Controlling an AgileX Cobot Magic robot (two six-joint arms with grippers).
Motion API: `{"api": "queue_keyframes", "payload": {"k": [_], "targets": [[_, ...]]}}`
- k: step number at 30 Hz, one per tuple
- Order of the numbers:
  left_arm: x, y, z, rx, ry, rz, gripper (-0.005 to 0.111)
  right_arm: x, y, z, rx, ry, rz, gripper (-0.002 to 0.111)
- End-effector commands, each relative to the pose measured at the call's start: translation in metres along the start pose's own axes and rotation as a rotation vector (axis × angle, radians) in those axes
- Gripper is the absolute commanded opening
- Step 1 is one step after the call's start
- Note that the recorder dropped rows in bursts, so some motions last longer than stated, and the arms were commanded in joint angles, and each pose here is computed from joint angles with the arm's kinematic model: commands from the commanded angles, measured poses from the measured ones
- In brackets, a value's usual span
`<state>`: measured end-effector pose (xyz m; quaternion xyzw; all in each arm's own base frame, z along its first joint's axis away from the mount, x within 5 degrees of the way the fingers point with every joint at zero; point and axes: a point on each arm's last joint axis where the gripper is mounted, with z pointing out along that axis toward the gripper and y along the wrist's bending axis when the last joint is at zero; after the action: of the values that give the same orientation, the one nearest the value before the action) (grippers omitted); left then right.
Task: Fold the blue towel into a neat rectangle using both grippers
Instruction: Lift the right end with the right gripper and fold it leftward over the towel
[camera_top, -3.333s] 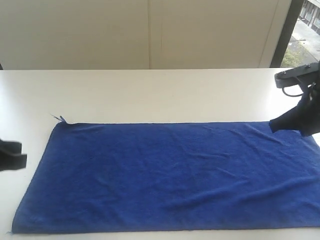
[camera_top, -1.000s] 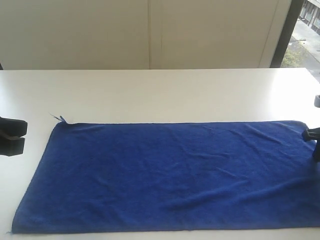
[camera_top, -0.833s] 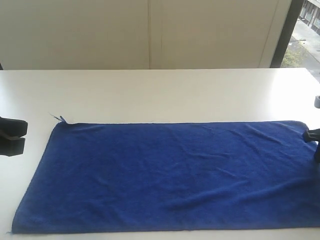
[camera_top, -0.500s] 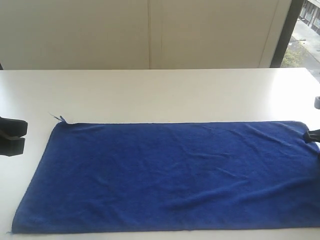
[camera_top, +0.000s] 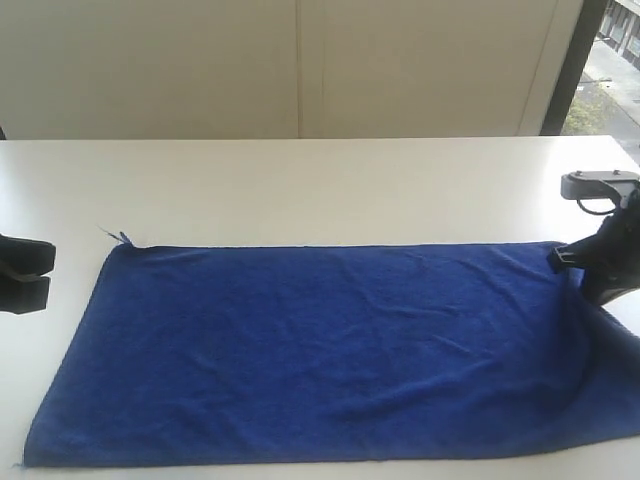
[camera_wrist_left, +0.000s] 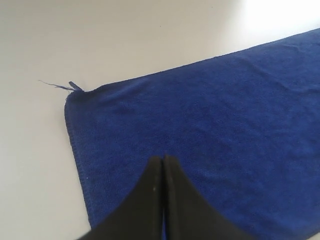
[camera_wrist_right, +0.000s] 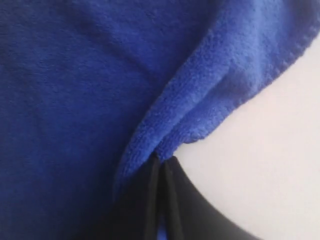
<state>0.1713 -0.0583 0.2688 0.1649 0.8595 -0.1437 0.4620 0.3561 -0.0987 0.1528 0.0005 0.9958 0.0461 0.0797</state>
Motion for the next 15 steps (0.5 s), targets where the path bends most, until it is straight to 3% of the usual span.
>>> {"api": "queue_keyframes", "payload": {"k": [1,8,15], "targets": [[0.005,-0.003,0.0,0.031,0.032,0.001,0.0,-0.005,0.019,-0.019,0.011,-0.043,-0.031,0.0],[0.005,-0.004,0.0,0.037,0.038,0.001,0.0,-0.007,0.046,-0.038,0.005,-0.069,-0.082,0.0],[0.007,-0.005,0.0,0.051,0.054,0.001,0.0,-0.011,0.112,-0.047,-0.032,-0.074,-0.228,0.0]]}}
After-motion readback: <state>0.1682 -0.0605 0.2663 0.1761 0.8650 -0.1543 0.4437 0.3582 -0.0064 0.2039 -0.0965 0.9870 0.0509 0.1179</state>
